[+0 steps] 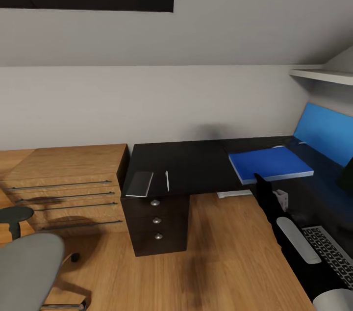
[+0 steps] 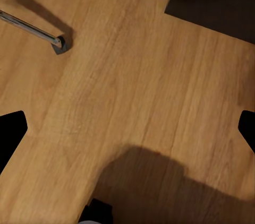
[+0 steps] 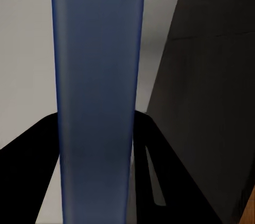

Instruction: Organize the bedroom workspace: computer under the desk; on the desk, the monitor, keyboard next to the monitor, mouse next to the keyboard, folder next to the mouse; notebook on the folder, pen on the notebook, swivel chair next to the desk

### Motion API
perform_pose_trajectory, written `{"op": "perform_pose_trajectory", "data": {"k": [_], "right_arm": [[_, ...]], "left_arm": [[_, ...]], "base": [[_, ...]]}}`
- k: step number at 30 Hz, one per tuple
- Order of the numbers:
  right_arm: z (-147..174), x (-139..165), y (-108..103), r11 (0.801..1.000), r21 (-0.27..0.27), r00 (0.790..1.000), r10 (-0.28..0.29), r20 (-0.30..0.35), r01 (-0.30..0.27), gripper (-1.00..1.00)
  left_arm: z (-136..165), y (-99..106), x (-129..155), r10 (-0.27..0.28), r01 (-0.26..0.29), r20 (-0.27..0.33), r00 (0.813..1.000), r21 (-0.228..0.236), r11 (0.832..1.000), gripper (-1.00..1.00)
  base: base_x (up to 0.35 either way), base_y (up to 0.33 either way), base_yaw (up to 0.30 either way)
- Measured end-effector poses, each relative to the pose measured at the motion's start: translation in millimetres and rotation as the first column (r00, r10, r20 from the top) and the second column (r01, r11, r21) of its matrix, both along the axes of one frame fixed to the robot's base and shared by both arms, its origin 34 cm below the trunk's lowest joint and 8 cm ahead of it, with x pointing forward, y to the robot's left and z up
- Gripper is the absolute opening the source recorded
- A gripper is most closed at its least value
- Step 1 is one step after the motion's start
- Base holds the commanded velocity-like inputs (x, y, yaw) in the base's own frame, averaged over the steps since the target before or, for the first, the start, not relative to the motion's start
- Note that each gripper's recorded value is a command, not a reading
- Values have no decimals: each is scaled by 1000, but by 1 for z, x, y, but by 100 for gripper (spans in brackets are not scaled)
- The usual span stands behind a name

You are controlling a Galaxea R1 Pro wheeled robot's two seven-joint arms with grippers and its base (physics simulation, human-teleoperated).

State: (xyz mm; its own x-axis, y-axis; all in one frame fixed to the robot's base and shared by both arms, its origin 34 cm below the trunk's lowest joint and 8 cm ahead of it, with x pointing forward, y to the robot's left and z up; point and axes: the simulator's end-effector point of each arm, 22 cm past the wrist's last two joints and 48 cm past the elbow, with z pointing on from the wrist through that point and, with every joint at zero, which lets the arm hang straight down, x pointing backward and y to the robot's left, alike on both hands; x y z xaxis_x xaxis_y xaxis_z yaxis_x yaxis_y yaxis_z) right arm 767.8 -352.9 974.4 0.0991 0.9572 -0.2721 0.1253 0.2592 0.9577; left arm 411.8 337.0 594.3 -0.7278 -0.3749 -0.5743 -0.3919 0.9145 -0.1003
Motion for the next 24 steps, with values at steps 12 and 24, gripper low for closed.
{"op": "perform_pose_trajectory", "data": {"k": [12, 24], "right_arm": [[1, 0, 6, 1000, -2, 1000, 15, 9, -15, -100], [-43, -7, -11, 1000, -9, 996, -21, -87, 20, -100]], "left_arm": [[0, 0, 0, 1, -1, 1, 1000, 1, 1000, 100], [0, 0, 0, 1, -1, -1, 1000, 0, 1000, 100]], "base": [[260, -3, 0], [146, -78, 0]]}}
